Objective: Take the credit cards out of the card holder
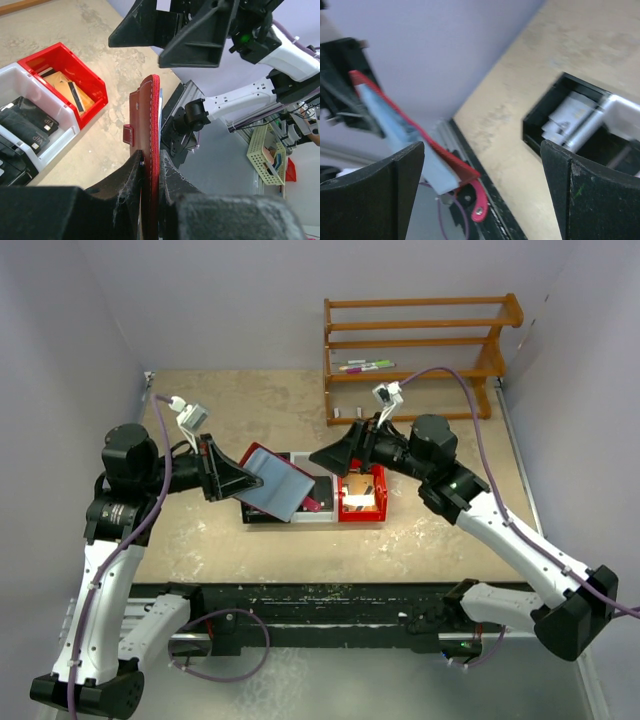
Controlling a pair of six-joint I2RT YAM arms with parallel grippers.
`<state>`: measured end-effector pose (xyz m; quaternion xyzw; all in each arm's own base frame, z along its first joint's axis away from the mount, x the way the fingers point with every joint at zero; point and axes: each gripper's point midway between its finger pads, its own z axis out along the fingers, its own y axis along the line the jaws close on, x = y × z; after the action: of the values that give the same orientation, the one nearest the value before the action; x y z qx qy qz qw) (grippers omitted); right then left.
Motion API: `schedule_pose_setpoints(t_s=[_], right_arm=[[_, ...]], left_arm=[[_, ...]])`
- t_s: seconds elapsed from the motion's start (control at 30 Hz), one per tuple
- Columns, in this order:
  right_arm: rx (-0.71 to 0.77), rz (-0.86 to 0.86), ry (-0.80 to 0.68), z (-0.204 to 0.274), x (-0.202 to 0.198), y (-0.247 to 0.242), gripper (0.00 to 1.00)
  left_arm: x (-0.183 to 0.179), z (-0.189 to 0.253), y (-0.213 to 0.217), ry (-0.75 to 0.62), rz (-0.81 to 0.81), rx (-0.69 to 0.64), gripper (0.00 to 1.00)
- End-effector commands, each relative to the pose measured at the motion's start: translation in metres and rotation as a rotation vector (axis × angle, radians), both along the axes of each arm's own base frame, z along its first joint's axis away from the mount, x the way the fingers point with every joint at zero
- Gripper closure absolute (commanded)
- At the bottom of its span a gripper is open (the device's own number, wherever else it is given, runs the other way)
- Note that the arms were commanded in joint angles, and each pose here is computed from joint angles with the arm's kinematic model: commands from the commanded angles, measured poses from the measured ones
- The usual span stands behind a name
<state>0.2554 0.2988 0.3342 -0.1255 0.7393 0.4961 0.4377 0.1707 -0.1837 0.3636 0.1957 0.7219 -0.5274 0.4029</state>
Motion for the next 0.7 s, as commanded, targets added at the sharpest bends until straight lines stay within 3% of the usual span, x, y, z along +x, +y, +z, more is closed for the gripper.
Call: schedule_pose_setpoints(t_s=[0.0, 0.3, 0.47, 0.67], right_arm=[[0.270, 0.213, -0.132, 0.055, -0.040, 0.018, 0.01], [0.341, 0.483, -0.164, 0.053, -0.095, 0.047, 0.04], [0.385, 0.567, -0.137, 0.053, -0.111, 0.055, 0.21], [0.383, 0.552, -0.026, 0.037, -0.107, 0.069, 0.56]], left_arm=[[-0.009, 0.018, -0.004, -0.059, -0.051, -0.041, 1.00], [-0.018, 0.028, -0.009, 0.002, -0.120, -0.106, 1.00], [-0.019, 0.027, -0.009, 0.011, -0.124, -0.108, 1.00], [-0.015, 0.024, -0.006, -0.037, -0.082, -0.075, 1.00]])
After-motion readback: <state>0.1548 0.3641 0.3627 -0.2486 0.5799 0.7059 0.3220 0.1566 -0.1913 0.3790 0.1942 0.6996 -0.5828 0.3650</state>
